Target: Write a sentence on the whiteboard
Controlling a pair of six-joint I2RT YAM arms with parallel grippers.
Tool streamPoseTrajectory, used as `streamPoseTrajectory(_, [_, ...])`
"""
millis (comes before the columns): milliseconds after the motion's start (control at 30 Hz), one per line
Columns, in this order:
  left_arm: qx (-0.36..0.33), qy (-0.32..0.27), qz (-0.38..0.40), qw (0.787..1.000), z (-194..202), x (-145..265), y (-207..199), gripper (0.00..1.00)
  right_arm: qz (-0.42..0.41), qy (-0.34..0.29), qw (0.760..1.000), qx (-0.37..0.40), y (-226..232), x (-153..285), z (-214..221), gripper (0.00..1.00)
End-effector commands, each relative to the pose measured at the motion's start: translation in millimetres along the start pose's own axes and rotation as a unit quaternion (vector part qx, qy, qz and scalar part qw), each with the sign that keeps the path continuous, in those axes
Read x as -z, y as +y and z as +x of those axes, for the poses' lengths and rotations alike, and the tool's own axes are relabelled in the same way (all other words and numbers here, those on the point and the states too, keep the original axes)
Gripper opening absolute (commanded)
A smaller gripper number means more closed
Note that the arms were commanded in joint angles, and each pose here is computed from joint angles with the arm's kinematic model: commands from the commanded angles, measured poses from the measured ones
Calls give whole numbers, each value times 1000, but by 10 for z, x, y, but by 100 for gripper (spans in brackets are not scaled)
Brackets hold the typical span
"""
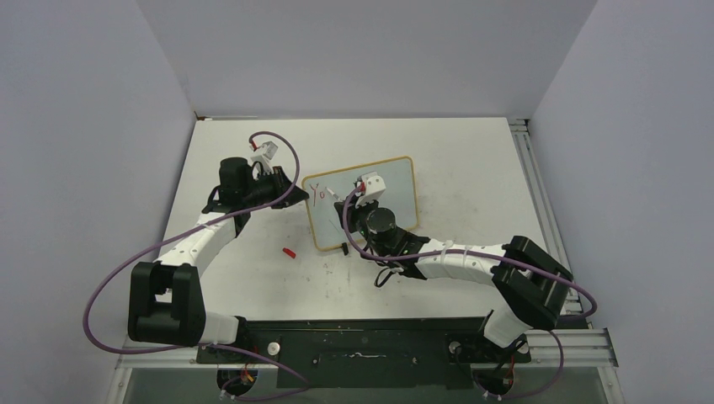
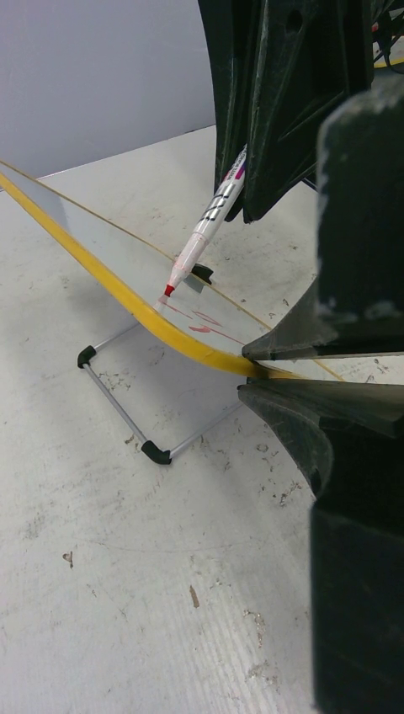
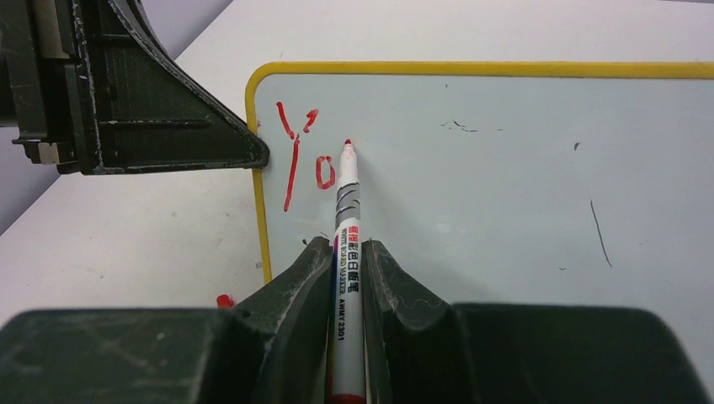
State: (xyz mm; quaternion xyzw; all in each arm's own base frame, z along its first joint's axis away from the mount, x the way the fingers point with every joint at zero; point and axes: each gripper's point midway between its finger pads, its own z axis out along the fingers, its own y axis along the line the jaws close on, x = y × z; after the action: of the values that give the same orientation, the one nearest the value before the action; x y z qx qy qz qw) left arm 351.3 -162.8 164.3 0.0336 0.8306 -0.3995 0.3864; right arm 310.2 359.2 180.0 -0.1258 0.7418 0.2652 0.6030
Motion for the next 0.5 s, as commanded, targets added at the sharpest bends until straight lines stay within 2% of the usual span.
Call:
streamPoseTrajectory(0, [-27,-31,19,999,-243,65,-158,0,3,-13,1000,-12,-1,-45,-71,5])
streamPoseTrajectory(467, [-27,-32,20,999,-249,69,-168,0,12,14,1000,-16,-88,89,178,5])
